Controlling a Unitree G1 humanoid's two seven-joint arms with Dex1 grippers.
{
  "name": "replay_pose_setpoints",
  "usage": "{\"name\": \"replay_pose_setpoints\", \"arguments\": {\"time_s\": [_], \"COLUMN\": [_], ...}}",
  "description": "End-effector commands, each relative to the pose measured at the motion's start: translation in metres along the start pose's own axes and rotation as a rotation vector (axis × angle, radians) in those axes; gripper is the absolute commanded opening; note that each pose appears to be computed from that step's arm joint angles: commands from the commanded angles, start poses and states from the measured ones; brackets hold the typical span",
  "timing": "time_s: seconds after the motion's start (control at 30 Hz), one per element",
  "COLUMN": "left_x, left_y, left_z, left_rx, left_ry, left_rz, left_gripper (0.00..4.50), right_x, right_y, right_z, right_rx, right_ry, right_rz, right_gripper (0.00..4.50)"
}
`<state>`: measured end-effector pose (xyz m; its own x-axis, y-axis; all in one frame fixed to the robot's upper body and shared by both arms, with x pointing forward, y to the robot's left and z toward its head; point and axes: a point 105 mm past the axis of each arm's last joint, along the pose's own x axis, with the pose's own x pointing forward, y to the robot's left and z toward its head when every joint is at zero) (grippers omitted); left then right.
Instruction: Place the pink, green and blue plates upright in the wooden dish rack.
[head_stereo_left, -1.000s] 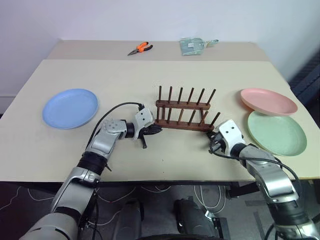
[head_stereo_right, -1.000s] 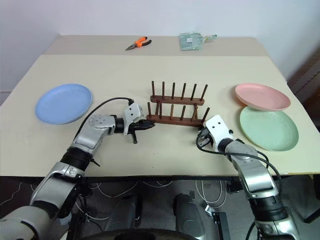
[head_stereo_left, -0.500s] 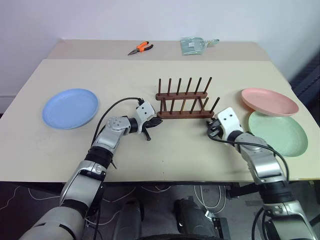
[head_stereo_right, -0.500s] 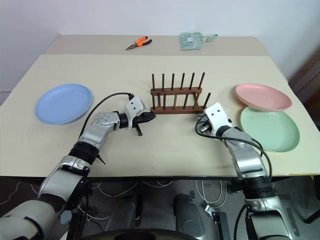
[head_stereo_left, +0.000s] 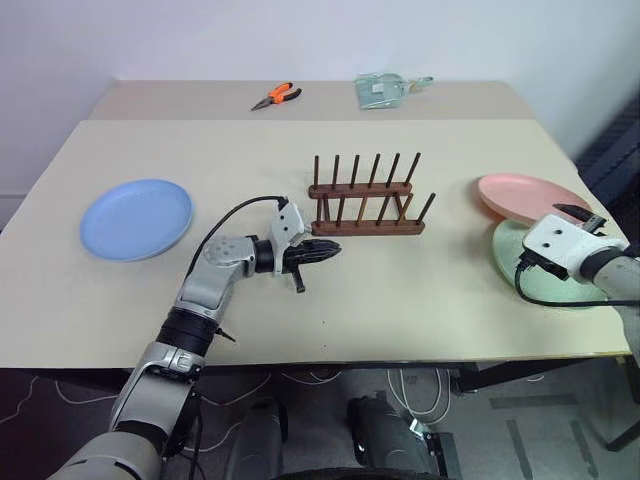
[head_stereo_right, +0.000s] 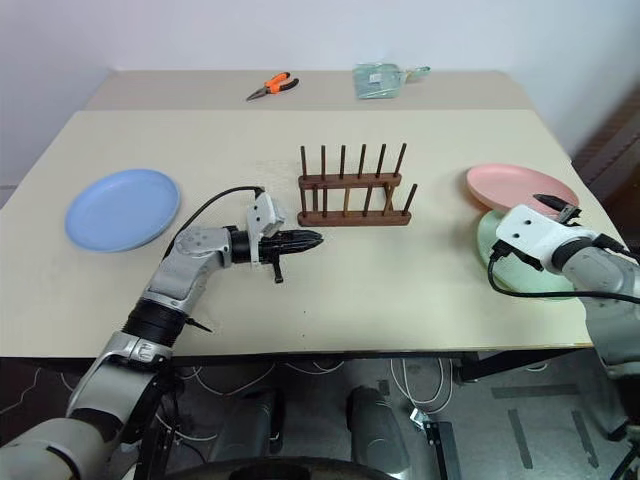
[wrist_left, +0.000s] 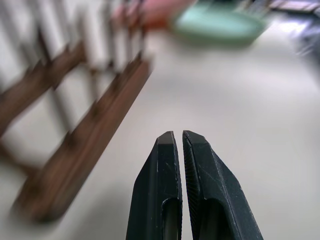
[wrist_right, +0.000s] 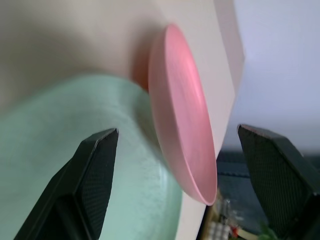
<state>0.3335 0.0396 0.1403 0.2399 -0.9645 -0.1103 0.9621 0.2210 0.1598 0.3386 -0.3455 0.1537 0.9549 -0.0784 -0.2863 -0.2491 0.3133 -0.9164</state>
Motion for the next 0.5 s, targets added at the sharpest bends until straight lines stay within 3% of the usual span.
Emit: {"name": "replay_pose_setpoints", "arguments": {"time_s": [0.03, 0.1, 0.17, 0.23, 0.4, 0.5], "left_x": [0.002, 0.002, -0.001, -0.005, -0.013, -0.014], "left_y": [-0.009, -0.011, -0.010, -0.011, -0.006, 0.006], "left_z": [0.022, 0.027, 0.029, 0.029, 0.026, 0.026], "left_rx": [0.024, 0.026, 0.021, 0.019, 0.025, 0.069], "left_ry": [-0.065, -0.082, -0.087, -0.086, -0.067, -0.061], "left_rz": [-0.049, -0.052, -0.041, -0.034, 0.030, 0.112], "left_gripper": [0.24, 0.24, 0.24, 0.24, 0.24, 0.24], "right_x": [0.012, 0.020, 0.026, 0.028, 0.026, 0.019], "right_y": [-0.004, 0.000, 0.003, 0.003, -0.011, -0.023], "right_z": [-0.013, -0.020, -0.027, -0.027, -0.020, -0.004], "right_rx": [-0.059, -0.099, -0.166, -0.186, -0.243, -0.286], "right_ry": [0.020, 0.037, 0.052, 0.045, 0.011, -0.046], "right_rz": [-0.003, 0.002, 0.012, 0.011, -0.074, -0.135], "right_gripper": [3.86, 3.86, 3.34, 2.57, 0.04, 0.04]}}
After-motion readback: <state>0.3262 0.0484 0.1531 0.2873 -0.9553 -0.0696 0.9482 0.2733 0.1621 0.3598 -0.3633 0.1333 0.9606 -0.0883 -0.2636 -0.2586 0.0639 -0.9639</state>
